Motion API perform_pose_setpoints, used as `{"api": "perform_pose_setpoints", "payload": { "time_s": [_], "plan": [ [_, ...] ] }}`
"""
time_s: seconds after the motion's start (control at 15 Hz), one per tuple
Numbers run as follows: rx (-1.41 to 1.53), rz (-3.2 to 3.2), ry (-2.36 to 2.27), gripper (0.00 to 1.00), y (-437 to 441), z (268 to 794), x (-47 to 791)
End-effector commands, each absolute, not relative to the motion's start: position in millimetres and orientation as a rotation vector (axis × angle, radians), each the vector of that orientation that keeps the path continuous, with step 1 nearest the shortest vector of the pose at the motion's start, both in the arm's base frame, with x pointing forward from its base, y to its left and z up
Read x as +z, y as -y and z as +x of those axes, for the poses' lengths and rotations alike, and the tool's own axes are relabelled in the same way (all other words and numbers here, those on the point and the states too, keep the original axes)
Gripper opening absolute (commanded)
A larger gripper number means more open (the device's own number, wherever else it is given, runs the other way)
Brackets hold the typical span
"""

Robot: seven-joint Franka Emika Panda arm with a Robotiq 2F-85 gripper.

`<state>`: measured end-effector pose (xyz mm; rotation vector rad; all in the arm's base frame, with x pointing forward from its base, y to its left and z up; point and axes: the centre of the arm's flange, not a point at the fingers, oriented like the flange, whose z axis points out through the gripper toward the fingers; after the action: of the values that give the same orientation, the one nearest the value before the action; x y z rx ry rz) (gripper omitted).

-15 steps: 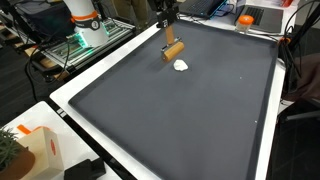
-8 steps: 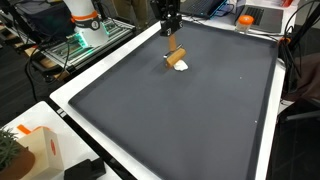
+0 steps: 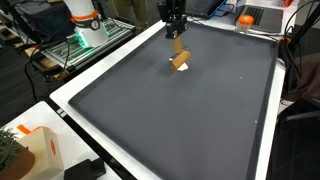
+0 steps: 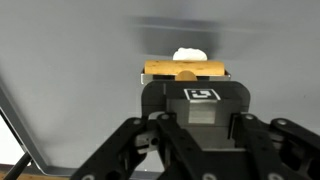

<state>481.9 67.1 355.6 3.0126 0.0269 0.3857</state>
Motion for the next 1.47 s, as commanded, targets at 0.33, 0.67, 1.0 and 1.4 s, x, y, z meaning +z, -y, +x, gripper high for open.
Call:
{"api": "perform_pose_setpoints", "payload": {
  "time_s": [0.33,0.67,1.0,1.4],
  "plan": [
    [0.130,3.006,-0.072,0.22,-72,493,339],
    [0.066,3.012,-0.102,0.22,-74,495,336],
    [0.139,3.033,-0.098,0.22,-78,498,331],
    [0.227,3.056,-0.134,0.22,-84,496,363]
  ]
}}
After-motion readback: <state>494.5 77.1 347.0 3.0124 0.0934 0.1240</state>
